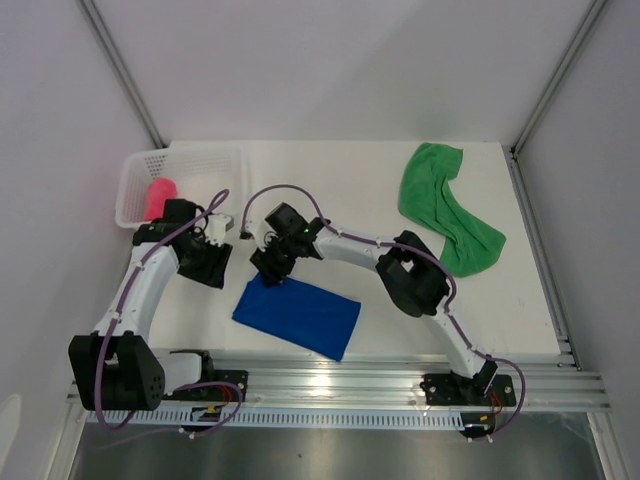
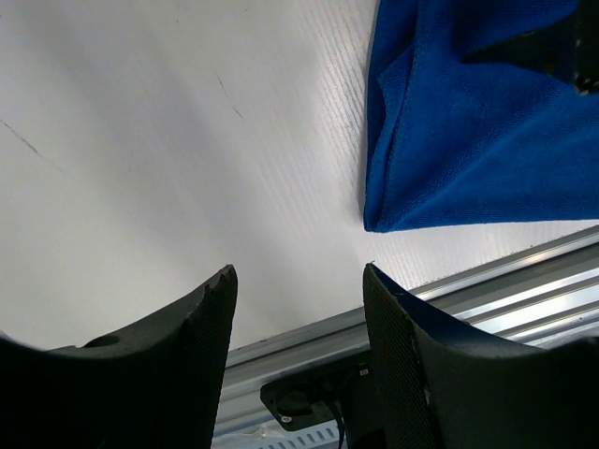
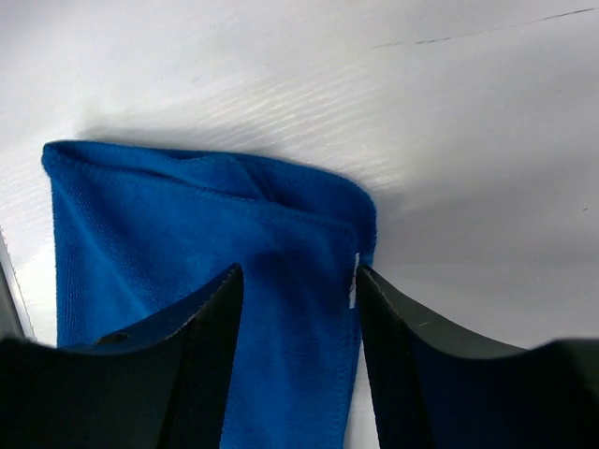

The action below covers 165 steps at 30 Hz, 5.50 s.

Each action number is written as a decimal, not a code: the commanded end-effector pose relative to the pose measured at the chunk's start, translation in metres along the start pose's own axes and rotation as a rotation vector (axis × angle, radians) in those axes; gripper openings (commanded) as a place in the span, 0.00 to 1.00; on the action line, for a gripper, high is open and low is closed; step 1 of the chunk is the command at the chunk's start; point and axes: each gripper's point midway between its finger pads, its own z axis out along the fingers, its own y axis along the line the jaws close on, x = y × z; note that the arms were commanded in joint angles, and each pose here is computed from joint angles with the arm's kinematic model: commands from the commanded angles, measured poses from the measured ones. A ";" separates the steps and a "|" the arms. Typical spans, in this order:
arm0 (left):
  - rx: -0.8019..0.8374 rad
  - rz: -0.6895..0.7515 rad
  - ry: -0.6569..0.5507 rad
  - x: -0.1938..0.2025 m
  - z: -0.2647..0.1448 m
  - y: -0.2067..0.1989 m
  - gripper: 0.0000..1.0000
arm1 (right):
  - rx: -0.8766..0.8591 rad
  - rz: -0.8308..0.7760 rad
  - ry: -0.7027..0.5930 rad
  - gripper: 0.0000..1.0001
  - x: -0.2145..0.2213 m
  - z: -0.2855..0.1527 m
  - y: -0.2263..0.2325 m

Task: Roll the towels
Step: Fold the towel, then roll the towel

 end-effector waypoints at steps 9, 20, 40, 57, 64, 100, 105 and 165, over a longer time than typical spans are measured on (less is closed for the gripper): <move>-0.004 -0.018 -0.032 -0.009 -0.007 0.002 0.60 | 0.048 -0.051 -0.050 0.52 -0.025 -0.009 0.005; -0.029 -0.020 -0.039 -0.011 -0.017 0.005 0.60 | 0.184 -0.080 -0.157 0.55 -0.057 -0.042 -0.004; -0.024 -0.021 -0.019 -0.004 -0.009 0.004 0.60 | -0.039 0.049 -0.013 0.20 0.021 0.035 0.006; 0.098 0.014 -0.029 -0.020 -0.009 -0.013 0.59 | 0.515 0.868 -0.353 0.00 0.074 -0.112 -0.179; 0.184 0.266 -0.055 -0.051 -0.004 -0.061 0.59 | 0.659 1.048 -0.369 0.11 0.131 -0.151 -0.199; 0.233 1.509 -0.175 -0.022 0.121 -0.229 0.70 | 0.405 0.532 -0.517 0.38 0.070 -0.248 -0.110; 0.196 1.517 -0.128 -0.008 0.137 -0.214 0.47 | 0.419 0.421 -0.635 0.41 0.066 -0.292 -0.070; 0.701 0.880 -0.003 0.011 0.065 -0.221 0.47 | 0.029 -0.101 -0.255 0.00 0.150 -0.148 0.095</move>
